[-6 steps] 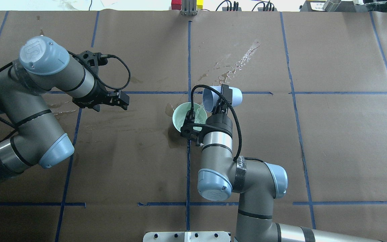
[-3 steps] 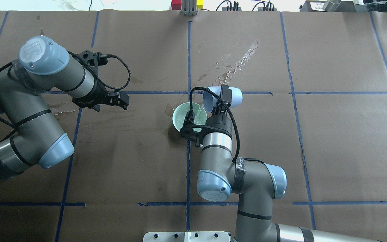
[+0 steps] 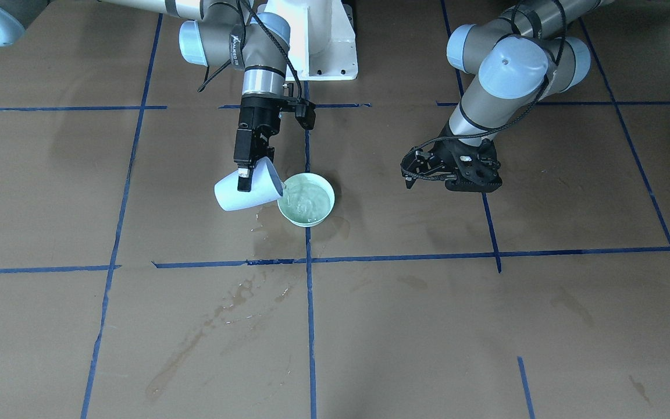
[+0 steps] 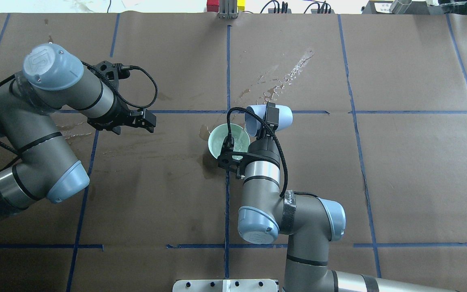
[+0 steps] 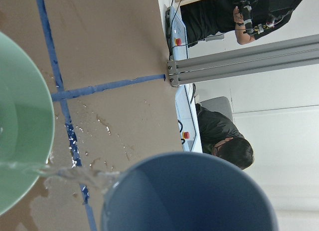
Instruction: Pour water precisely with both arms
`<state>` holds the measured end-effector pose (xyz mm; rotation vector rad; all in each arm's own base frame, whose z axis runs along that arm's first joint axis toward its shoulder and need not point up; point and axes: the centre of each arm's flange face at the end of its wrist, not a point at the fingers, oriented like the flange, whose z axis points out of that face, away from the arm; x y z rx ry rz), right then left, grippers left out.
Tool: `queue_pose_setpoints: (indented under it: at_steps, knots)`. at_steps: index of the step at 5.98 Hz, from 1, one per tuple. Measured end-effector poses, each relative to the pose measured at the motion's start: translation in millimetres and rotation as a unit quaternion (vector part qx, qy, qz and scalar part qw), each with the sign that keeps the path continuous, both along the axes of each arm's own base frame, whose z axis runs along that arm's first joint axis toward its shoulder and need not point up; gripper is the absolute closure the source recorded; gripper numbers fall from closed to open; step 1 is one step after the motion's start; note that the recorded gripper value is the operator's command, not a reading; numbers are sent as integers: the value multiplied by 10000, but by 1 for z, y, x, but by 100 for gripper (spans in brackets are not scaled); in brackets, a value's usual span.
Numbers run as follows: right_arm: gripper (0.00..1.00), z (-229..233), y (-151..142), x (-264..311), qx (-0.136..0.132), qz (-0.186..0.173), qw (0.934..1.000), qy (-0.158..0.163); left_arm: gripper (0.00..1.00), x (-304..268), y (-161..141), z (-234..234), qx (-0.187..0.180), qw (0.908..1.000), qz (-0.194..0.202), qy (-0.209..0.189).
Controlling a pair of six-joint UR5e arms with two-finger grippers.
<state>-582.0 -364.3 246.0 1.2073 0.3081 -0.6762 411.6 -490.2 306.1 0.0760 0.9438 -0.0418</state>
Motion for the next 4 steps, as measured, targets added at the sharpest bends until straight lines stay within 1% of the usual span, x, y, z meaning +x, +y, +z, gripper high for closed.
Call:
queue_pose_setpoints:
  at_steps: [4]
  knots:
    - [100, 1, 3, -2, 38, -4, 10000, 57, 0, 0, 0, 0, -4, 10000, 5, 3]
